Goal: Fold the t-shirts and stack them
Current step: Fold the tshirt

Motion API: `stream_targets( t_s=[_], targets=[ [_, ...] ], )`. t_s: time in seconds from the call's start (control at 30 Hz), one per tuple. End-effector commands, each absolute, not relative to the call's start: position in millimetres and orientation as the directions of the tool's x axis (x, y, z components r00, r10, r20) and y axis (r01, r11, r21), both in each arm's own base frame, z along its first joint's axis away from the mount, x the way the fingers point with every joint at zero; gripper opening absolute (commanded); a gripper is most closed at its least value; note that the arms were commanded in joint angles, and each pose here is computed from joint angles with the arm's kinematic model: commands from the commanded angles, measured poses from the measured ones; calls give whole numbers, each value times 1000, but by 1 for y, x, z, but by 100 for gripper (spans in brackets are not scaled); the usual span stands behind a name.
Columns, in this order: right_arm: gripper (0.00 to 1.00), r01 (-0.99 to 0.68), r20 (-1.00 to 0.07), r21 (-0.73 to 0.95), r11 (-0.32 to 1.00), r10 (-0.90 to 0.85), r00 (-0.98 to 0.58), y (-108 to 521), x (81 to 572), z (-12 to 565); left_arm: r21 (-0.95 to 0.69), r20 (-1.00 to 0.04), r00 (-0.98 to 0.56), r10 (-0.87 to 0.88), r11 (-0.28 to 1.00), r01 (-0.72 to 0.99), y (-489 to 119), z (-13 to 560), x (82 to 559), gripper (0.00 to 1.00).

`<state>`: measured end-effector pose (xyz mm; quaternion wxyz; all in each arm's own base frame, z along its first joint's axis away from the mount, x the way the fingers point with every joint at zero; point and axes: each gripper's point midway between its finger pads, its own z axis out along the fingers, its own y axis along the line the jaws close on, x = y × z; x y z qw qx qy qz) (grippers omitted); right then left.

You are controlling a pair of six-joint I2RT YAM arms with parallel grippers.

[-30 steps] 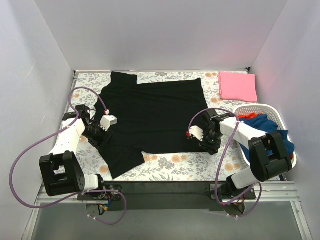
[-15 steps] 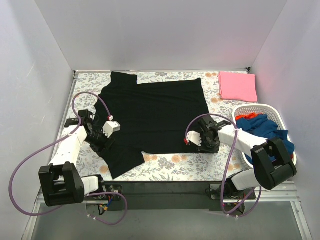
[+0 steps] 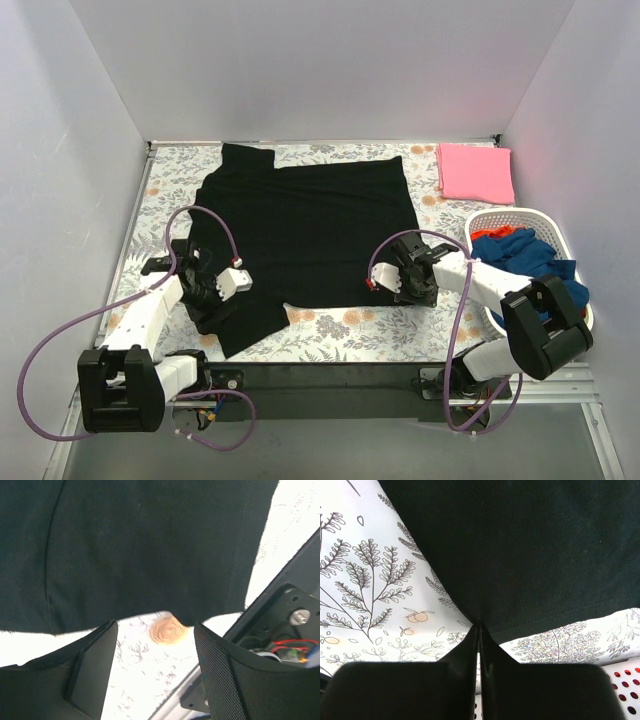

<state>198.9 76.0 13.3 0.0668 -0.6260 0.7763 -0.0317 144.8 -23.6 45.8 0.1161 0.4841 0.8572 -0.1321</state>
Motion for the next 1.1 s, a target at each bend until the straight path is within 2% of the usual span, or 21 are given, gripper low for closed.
stream_targets(
  t_s=[0.0,0.23,0.4,0.57,0.67,0.8,1.07],
  targets=[
    [1,-970,-105,-83,229,-970,-220,87,194,7,-41,-334,-418,845,430,902,-24,40,157,61],
    [1,-968,-119,-82,236,-967,-226,90,195,12,33,-319,-398,860,430,902,-20,33,176,57],
    [1,-968,-140,-77,240,-964,-228,94,197,16,-3,-306,-409,859,429,903,-21,27,173,52],
    [1,-965,-155,-74,251,-959,-237,96,199,20,-65,-311,-402,861,403,913,-26,28,157,34],
    [1,-961,-163,-80,263,-955,-248,97,201,23,-89,-326,-394,859,387,918,-30,34,150,26],
    [1,-959,-212,-83,270,-945,-247,105,205,33,-105,-341,-411,845,401,910,-34,44,149,0],
    [1,-951,-242,-136,279,-940,-241,100,213,56,-85,-386,-455,802,461,884,-41,90,168,0]
  ],
)
